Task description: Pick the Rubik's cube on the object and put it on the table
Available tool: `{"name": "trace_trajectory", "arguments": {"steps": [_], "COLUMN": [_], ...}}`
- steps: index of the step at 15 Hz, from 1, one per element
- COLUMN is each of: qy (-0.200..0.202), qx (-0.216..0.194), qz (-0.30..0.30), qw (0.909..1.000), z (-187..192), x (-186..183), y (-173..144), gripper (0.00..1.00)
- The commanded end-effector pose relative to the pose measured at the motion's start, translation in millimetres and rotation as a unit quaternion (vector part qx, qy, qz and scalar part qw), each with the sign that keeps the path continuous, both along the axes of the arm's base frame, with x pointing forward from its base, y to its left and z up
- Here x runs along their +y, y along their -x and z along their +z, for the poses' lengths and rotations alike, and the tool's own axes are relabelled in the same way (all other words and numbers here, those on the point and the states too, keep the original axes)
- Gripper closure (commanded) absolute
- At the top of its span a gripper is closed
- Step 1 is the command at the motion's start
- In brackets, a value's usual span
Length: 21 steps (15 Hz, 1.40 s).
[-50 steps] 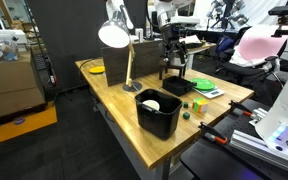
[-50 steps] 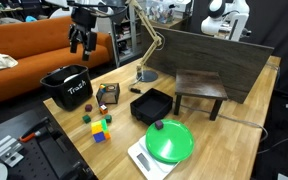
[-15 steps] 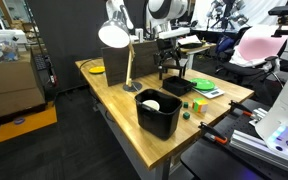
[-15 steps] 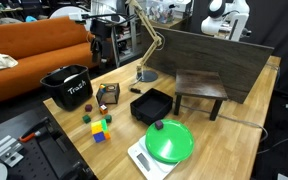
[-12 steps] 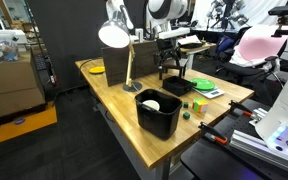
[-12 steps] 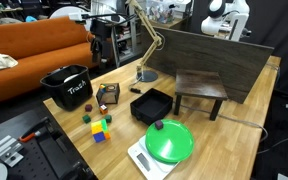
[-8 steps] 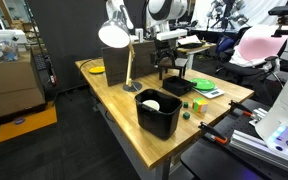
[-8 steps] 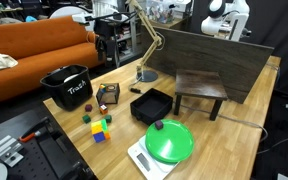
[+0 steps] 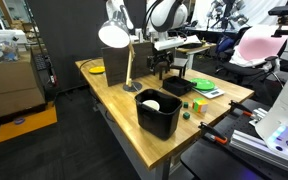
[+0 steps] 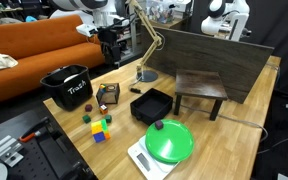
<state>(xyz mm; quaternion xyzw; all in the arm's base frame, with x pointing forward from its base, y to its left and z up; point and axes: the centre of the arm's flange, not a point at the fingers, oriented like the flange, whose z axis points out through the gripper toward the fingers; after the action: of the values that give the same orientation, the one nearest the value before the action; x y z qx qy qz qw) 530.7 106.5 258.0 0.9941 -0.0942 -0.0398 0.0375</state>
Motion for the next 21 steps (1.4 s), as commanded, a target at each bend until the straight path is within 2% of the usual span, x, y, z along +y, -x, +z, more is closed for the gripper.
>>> {"name": "trace_trajectory", "arguments": {"steps": [1,11,16,21], "qy": [0.000,0.006,0.018,0.013], "qx": [0.003,-0.002,0.015,0.032], "qz": [0.001,0.007,0.043,0.050], "qw": [1.0000,1.0000,0.9988,0.9981], "z": [-4.1,-7.8,-31.4,-55.1], "x": [-0.1,5.5,32.3,43.3], "y": [3.6,4.9,19.6,27.7], "gripper": [0.00,0.00,0.00,0.00]}}
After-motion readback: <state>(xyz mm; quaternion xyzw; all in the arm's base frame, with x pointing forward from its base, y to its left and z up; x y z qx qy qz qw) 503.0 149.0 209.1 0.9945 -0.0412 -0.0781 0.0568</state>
